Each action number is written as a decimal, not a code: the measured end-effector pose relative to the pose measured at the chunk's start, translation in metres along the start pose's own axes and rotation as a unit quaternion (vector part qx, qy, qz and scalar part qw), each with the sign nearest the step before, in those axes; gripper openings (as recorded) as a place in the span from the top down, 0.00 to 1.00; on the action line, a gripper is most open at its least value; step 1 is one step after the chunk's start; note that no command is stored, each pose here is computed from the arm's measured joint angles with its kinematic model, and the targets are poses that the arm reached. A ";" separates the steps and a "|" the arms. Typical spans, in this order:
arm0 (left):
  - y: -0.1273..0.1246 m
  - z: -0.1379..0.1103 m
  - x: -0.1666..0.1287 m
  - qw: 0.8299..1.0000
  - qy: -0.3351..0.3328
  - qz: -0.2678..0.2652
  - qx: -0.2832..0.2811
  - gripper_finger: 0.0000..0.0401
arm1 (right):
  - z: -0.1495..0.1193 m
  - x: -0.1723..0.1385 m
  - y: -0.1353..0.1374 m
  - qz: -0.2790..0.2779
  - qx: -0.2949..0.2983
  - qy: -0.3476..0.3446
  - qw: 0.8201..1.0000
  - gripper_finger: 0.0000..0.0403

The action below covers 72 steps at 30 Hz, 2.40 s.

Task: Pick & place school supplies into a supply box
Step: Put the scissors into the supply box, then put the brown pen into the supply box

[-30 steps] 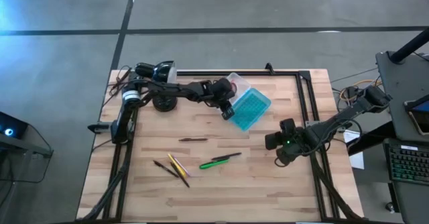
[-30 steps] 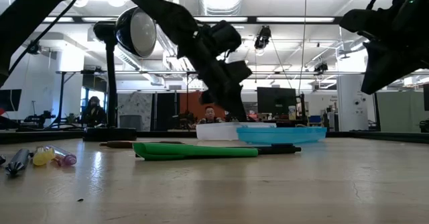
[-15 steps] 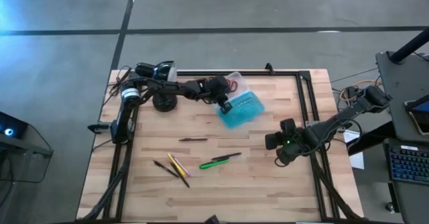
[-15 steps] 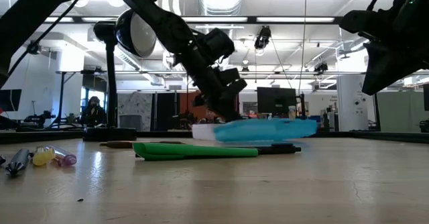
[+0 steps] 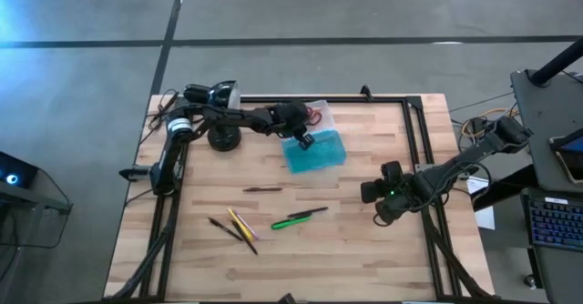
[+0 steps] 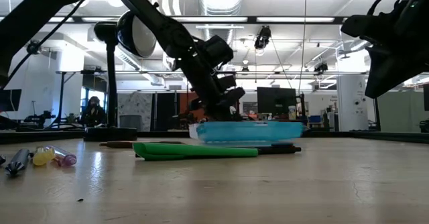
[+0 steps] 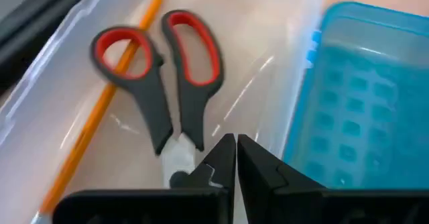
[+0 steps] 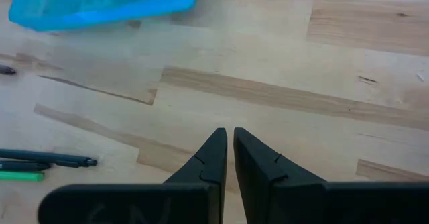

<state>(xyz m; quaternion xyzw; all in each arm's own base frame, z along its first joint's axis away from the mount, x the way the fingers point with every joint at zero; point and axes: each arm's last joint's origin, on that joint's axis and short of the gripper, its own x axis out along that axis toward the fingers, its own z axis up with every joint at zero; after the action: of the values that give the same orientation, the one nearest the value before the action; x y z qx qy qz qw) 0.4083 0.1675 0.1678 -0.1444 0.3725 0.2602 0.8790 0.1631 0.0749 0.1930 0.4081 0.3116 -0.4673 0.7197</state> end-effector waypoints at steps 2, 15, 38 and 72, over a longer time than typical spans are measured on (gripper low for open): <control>-0.012 -0.003 -0.001 1.000 0.003 -0.012 0.006 1.00 | 0.000 0.001 -0.002 -0.003 -0.002 -0.001 1.000 0.94; -0.087 0.001 -0.032 0.998 0.004 -0.043 0.045 1.00 | -0.001 0.003 -0.004 -0.007 -0.008 0.000 1.000 0.94; -0.070 0.002 -0.038 0.995 -0.021 0.078 0.062 0.96 | -0.002 0.004 -0.004 -0.010 -0.034 0.004 0.999 0.94; -0.098 -0.029 -0.096 0.969 0.147 0.012 0.200 0.96 | -0.006 0.007 -0.009 -0.027 -0.077 0.057 0.995 0.94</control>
<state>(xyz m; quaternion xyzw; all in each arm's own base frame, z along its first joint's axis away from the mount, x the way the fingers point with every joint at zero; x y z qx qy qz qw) 0.3902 0.0406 0.2237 0.0020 0.5435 0.1668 0.8227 0.1570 0.0751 0.1818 0.3688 0.3979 -0.4377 0.7170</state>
